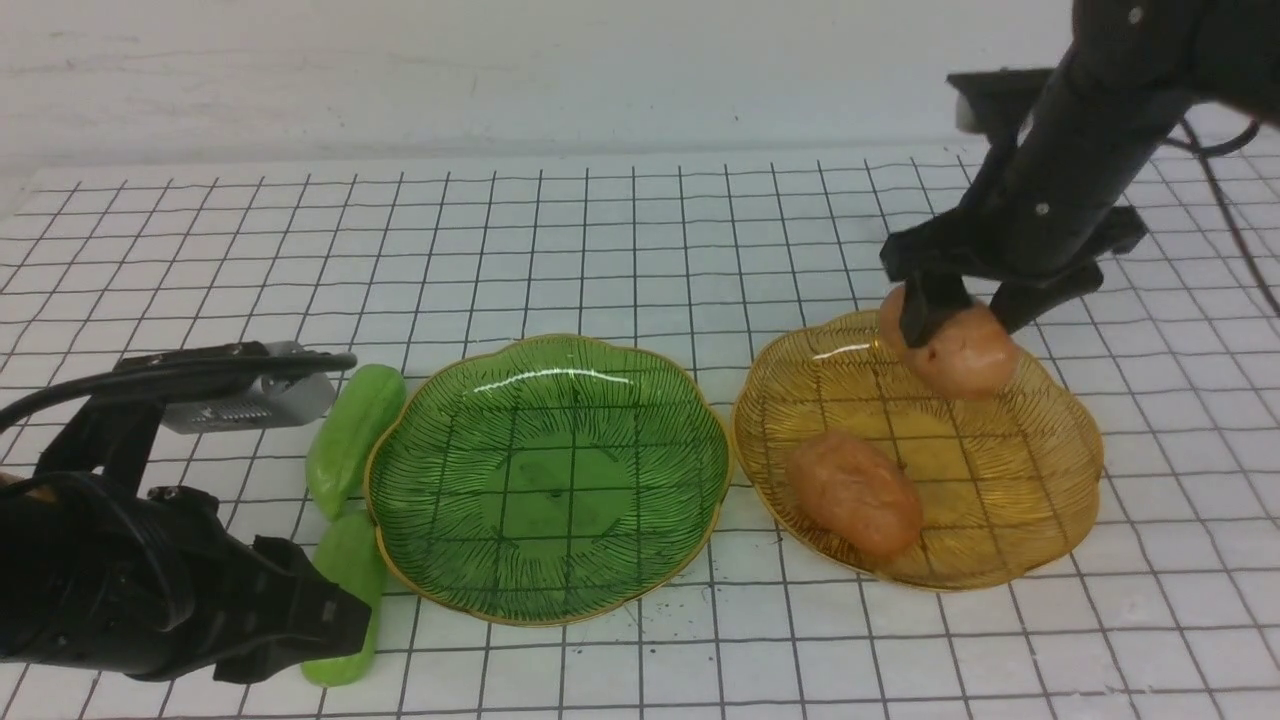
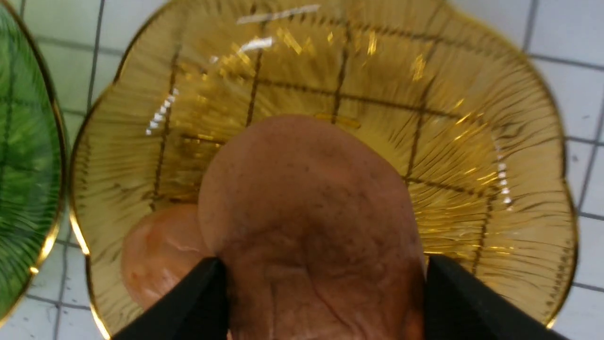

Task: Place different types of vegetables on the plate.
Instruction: 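Put the potato onto the plate, then put the green cucumber next to the left plate into that plate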

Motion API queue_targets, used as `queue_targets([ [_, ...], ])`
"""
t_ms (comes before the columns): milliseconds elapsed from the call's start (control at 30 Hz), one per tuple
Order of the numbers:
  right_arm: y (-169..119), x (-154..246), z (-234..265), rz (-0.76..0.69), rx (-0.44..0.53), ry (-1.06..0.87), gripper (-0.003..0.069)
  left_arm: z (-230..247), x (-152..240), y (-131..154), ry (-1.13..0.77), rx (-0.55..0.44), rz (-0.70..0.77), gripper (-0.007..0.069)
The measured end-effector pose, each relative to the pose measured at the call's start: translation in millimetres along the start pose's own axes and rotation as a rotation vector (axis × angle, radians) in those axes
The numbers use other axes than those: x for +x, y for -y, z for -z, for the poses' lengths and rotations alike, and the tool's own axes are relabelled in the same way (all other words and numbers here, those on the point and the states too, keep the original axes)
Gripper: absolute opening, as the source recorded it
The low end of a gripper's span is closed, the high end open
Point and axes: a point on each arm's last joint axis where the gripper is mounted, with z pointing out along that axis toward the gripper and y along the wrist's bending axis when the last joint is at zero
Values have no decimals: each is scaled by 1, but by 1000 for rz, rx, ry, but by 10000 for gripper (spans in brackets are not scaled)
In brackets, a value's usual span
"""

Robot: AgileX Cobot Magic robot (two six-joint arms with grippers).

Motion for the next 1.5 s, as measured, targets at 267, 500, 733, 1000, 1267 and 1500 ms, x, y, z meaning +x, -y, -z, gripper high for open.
queue_targets([
  [267, -2, 11, -25, -9, 5, -82, 581, 0, -1, -2, 4, -25, -12, 277],
  [500, -2, 17, -3, -39, 4, -42, 674, 2, -7, -16, 86, -175, 43, 277],
  [733, -3, 57, 57, -37, -7, 42, 659, -11, -10, -32, 32, -274, 165, 300],
  [1000, -2, 91, 73, -39, -6, 32, 613, -55, -16, -50, -91, -253, 276, 404],
  [1267, -4, 93, 72, -48, -26, 24, 575, -90, -22, -64, -96, -236, 360, 426],
  [1500, -4, 93, 72, -20, -26, 25, 570, -102, -23, -70, -122, -241, 377, 403],
])
